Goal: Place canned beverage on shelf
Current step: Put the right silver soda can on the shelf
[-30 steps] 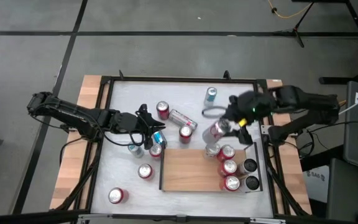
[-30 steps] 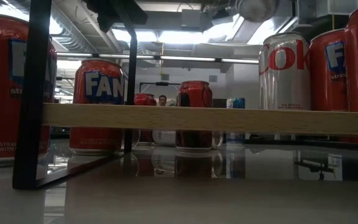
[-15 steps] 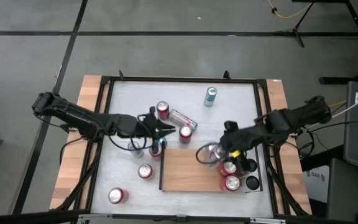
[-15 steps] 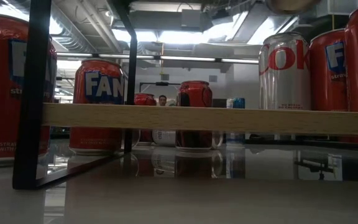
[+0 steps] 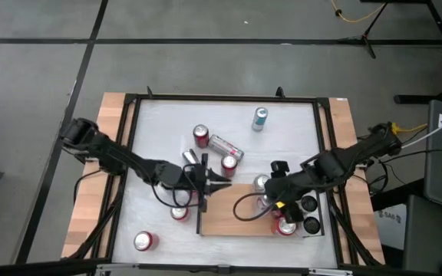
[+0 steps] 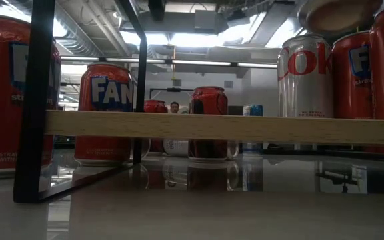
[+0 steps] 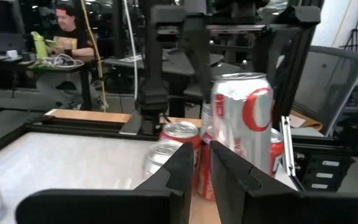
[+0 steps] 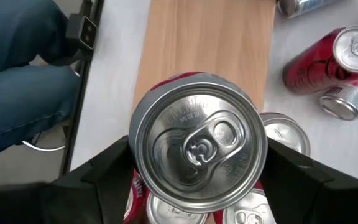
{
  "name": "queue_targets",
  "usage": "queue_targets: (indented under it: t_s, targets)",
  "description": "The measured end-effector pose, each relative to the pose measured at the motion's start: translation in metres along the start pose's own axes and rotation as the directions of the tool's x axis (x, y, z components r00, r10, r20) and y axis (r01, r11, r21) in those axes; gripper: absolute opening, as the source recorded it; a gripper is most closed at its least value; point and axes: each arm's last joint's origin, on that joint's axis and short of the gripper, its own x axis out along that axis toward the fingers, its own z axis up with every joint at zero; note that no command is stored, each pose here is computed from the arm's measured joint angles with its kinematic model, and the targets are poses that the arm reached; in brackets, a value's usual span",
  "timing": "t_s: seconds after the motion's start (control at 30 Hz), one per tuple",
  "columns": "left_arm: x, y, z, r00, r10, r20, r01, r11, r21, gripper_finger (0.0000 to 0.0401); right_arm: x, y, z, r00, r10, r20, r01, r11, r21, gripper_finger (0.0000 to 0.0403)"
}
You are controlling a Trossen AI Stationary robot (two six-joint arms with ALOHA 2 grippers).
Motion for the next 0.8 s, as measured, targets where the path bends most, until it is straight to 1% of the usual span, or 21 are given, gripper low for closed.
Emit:
queue_targets:
  t_s: [0.13,0.27,0.63,0.8]
  targets:
    - [0.006,-0.007,-0.013,1.0,-0.017,0.005,0.017,1.0,-0.003,0.0045,0.012,0.001,0.003,0.999,-0.018,-0.031,0.018,1.0,-0.002,0.0277]
    - [0.009,-0.01,-0.02,1.0,-0.02,-0.004,0.02,1.0,0.0,0.0045,0.022,0.002,0.005,0.998,-0.037,-0.054,0.037,0.999,-0.004,0.0277]
    - [0.009,-0.009,-0.02,1.0,-0.02,-0.008,0.02,1.0,0.002,0.0045,0.053,0.004,0.011,0.988,-0.091,-0.128,0.09,0.996,-0.014,0.0277]
    - [0.009,-0.01,-0.02,0.999,-0.038,-0.008,0.038,0.999,0.002,0.0045,0.067,0.004,0.013,0.981,-0.11,-0.16,0.108,0.994,-0.02,0.0277]
